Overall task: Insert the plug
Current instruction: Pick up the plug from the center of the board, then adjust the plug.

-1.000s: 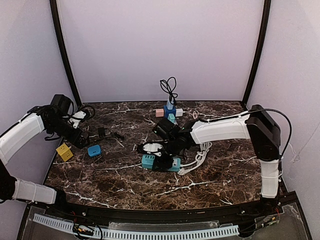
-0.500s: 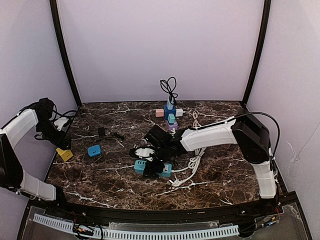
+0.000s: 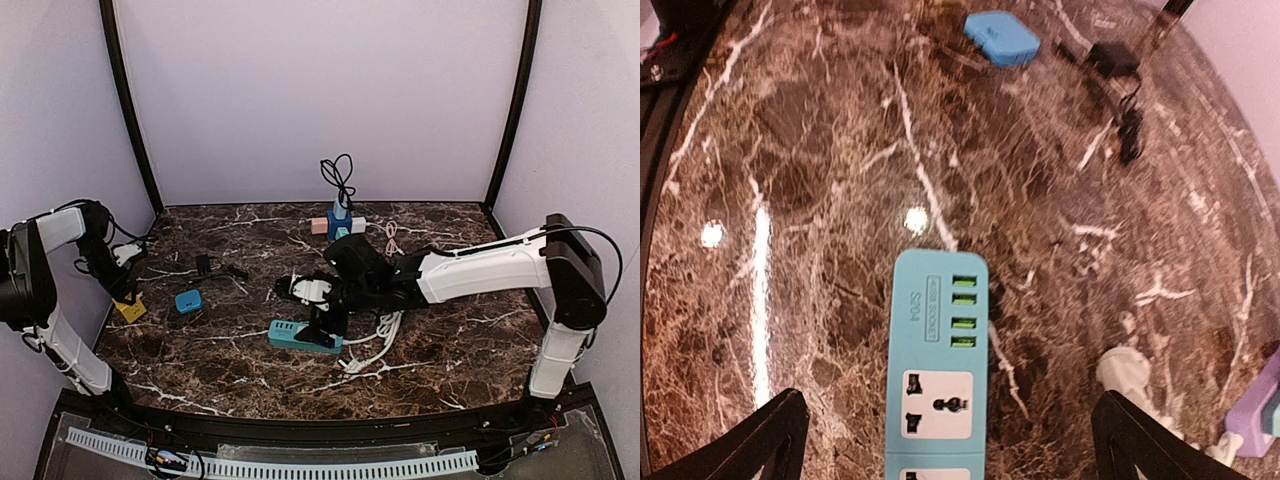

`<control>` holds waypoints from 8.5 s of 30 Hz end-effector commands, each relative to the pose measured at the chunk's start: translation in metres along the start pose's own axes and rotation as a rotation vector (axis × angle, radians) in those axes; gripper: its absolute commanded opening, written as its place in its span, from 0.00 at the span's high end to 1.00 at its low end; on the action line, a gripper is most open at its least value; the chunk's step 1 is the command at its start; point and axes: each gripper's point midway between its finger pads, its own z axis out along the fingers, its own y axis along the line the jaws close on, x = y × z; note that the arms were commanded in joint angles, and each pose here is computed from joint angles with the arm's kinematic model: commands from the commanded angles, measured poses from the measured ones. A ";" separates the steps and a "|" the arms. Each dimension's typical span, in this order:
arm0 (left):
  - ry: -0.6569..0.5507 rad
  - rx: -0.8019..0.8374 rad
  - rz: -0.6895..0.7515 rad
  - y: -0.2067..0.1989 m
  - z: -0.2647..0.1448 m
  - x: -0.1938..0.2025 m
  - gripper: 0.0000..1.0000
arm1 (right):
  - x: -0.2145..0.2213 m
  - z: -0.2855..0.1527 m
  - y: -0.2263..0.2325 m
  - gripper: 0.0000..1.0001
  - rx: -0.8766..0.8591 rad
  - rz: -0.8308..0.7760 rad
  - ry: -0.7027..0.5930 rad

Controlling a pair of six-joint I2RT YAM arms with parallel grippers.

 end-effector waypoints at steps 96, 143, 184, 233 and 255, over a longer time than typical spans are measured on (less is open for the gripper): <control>-0.723 -1.622 1.810 -0.290 -0.252 -0.154 0.99 | -0.131 -0.145 -0.080 0.03 0.322 0.369 -0.503; -0.884 -0.833 1.308 -0.277 -0.272 -0.142 0.01 | -0.184 -0.143 -0.041 1.00 0.013 0.148 -0.665; -1.063 0.425 0.917 -0.410 -0.351 -0.127 0.21 | -0.192 -0.248 0.022 1.00 -0.117 -0.105 -1.050; -0.778 0.673 0.007 -0.321 -0.296 -0.224 0.99 | -0.176 -0.186 -0.085 0.01 0.498 -0.099 -0.893; -0.782 0.701 0.048 -0.326 -0.298 -0.229 0.99 | -0.156 -0.160 -0.098 0.01 0.502 -0.101 -0.765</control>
